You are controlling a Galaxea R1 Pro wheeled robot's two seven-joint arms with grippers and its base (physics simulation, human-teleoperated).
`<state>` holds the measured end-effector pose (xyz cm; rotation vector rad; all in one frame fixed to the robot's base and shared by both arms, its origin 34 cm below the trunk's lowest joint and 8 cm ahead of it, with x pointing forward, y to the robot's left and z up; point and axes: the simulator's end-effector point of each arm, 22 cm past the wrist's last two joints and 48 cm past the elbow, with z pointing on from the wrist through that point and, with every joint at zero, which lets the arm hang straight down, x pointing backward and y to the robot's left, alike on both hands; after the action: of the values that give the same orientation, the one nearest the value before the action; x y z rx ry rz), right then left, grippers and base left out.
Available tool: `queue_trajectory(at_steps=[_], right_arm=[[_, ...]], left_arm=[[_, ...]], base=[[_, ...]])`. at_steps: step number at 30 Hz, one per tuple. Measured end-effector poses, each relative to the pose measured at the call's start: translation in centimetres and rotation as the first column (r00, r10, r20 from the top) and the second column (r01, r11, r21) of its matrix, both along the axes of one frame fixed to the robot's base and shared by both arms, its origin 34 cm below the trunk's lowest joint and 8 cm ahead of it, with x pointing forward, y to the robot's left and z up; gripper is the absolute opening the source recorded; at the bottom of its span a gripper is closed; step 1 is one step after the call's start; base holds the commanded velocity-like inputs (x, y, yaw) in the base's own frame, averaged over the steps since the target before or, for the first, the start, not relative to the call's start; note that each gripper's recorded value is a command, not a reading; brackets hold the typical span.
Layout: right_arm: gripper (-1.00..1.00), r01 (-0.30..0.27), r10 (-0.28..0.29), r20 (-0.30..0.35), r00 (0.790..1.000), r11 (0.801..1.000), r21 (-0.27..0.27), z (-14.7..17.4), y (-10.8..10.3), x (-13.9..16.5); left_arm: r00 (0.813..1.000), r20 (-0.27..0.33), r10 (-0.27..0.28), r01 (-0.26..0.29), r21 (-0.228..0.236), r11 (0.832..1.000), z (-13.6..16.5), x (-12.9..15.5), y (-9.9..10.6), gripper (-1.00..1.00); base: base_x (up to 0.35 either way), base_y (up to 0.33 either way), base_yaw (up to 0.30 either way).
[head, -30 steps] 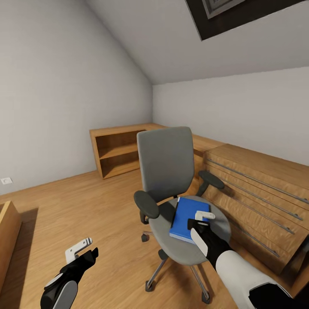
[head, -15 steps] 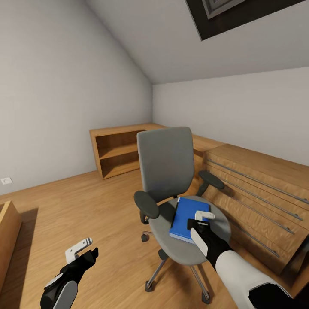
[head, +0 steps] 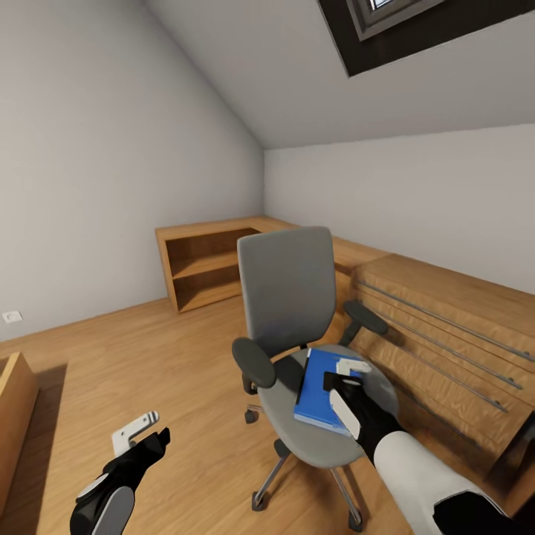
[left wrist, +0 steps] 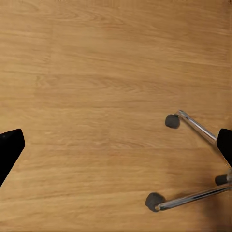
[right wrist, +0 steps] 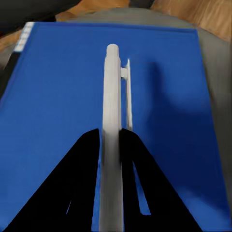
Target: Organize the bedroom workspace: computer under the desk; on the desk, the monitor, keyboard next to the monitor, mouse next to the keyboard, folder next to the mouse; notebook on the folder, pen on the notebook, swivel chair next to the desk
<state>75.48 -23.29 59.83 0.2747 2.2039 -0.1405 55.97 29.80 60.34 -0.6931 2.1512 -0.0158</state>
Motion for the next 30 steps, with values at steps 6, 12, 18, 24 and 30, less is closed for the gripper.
queue_trajectory(at_steps=[6,12,18,24,30], right_arm=[[-1.0,-0.037,0.036,0.11,0.993,0.999,0.014,7.9,0.5,2.3],[-1.0,-0.067,0.055,0.18,0.982,0.996,0.061,12.6,0.7,-0.5],[-1.0,-0.028,-0.015,0.229,0.973,0.983,0.184,17.8,-1.8,-3.0],[-1.0,-0.035,-0.054,0.269,0.962,0.948,0.316,21.1,-1.7,-3.6],[-1.0,0.07,-0.174,0.257,0.951,0.927,0.369,22.1,-6.4,-4.5]], left_arm=[[0.999,0.041,0.011,-0.011,-0.003,1.0,1.9,0.7,-0.4,1.0],[0.999,0.045,0.008,-0.008,-0.003,1.0,3.2,1.0,-0.6,1.0],[0.999,0.043,0.003,-0.002,-0.005,1.0,4.3,1.2,-0.8,1.0],[0.999,0.038,-0.004,0.004,-0.007,1.0,5.3,1.3,-1.2,1.0],[0.985,-0.055,-0.165,0.166,0.003,0.986,2.8,-0.2,-7.9,1.0]], base=[[0.0,0.0,0.0],[0.0,0.0,0.0],[0.0,0.0,0.0],[-0.091,0.0,0.0],[-0.121,0.0,-0.16]])
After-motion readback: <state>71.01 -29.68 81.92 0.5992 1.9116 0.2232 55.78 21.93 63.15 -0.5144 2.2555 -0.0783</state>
